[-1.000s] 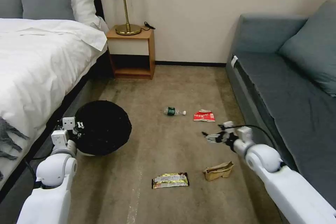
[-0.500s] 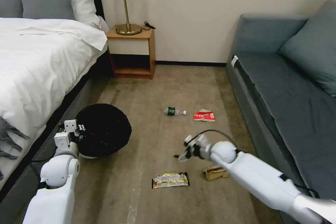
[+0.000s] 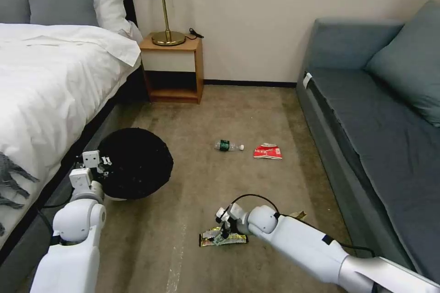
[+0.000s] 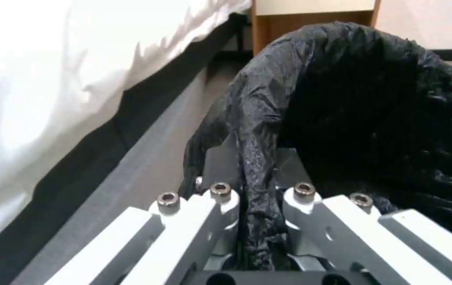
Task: Pick up the trash bin, then pick up the garbage on the floor and place it into the trash bin.
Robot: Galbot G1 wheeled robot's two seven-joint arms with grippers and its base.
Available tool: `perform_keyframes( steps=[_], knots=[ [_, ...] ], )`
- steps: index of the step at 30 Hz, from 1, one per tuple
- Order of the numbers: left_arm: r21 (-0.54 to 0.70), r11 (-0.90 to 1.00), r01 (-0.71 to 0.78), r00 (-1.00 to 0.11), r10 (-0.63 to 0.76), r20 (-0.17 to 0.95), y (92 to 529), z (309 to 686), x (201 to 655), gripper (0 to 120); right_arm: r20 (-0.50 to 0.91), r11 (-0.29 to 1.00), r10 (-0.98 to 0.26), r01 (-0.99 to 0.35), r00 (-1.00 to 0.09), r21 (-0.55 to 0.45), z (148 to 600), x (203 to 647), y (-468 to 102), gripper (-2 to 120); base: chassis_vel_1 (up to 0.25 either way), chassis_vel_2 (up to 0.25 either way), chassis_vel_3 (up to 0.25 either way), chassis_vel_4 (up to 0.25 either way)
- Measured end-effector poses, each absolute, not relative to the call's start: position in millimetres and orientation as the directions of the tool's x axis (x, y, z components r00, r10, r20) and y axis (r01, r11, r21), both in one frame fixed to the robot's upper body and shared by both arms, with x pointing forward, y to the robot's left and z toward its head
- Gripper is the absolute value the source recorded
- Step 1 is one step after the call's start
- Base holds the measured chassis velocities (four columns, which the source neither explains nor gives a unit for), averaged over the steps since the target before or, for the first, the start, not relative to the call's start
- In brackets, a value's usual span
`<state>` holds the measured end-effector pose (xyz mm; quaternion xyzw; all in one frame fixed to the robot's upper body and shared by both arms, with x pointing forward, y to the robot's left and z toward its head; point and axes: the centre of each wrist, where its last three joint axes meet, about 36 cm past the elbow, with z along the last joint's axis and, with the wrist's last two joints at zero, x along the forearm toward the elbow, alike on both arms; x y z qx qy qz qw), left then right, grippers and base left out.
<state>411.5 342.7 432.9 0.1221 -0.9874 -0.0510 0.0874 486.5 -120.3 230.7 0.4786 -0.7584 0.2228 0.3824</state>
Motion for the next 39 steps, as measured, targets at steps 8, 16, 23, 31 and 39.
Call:
perform_keyframes(
  steps=[8, 16, 23, 31, 39],
  knots=[
    [0.112, 0.969, -0.220, -0.959, -0.236, 0.155, 332.2, 436.8, 408.7, 4, 0.810, 0.468, -0.524, -0.884, -0.263, 0.015, 217.4, 483.8, -132.8, 100, 0.000, 0.000, 0.000, 0.000],
    [0.102, 0.976, -0.194, -0.964, -0.208, 0.163, 319.4, 435.6, 408.2, 4, 0.822, 0.480, -0.496, -0.878, -0.278, -0.007, 209.9, 485.7, -145.6, 100, 0.000, 0.000, 0.000, 0.000],
    [0.103, 0.977, -0.186, -0.966, -0.201, 0.163, 317.4, 435.4, 408.7, 4, 0.827, 0.483, -0.487, -0.876, -0.280, -0.012, 208.1, 488.8, -152.3, 98, 0.000, 0.000, 0.000, 0.000],
    [0.104, 0.978, -0.179, -0.966, -0.195, 0.169, 317.7, 433.6, 409.2, 4, 0.823, 0.478, -0.499, -0.879, -0.271, 0.000, 206.6, 486.0, -152.8, 69, 0.000, 0.000, 0.000, 0.000],
    [0.104, 0.980, -0.170, -0.967, -0.186, 0.174, 318.2, 431.0, 409.1, 4, 0.816, 0.482, -0.505, -0.876, -0.282, -0.004, 209.9, 488.8, -154.7, 39, 0.000, 0.000, 0.000, 0.000]
  ],
)
